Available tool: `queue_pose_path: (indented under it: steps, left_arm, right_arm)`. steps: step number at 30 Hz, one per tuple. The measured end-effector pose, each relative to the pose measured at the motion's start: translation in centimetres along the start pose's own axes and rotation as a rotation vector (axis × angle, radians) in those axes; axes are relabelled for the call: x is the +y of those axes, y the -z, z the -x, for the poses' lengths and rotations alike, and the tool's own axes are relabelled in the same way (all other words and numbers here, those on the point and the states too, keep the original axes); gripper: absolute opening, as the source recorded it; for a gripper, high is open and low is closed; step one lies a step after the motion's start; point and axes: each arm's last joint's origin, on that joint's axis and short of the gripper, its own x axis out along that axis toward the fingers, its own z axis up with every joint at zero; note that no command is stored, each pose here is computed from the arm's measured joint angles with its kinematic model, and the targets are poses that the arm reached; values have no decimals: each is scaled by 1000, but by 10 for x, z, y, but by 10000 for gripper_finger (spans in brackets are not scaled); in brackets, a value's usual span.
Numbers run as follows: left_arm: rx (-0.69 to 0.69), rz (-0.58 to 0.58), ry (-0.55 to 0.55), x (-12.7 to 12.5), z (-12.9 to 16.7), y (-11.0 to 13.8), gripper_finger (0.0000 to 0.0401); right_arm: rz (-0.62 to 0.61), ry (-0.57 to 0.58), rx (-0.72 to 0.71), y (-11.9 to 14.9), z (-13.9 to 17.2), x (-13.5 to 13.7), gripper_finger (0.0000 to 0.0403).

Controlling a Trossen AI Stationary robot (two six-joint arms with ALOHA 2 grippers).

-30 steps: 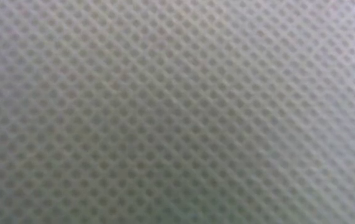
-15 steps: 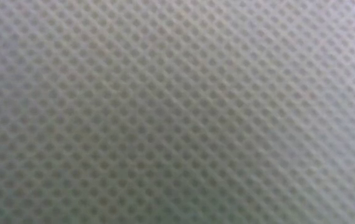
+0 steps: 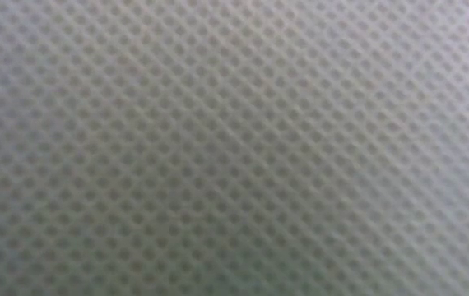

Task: Sort clothes
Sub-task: Put the blue short pants into the white bin

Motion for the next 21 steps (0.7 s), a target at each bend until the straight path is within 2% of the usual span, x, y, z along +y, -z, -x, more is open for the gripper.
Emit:
queue_pose_path:
  steps: [4,9,17,21]
  left_arm:
    - [3,-1,-1,0,-1,0,0]
    - [5,-6,-25,-2,-5,0,0]
    - [18,-1,-31,-4,-10,1,0]
    - [20,5,-32,-5,-11,1,0]
  right_arm:
    - [7,37,150,16,-2,-1,9]
    - [-25,18,324,51,-24,5,9]
    - [-99,-83,531,116,-70,19,9]
    - [-172,-174,608,145,-88,27,9]
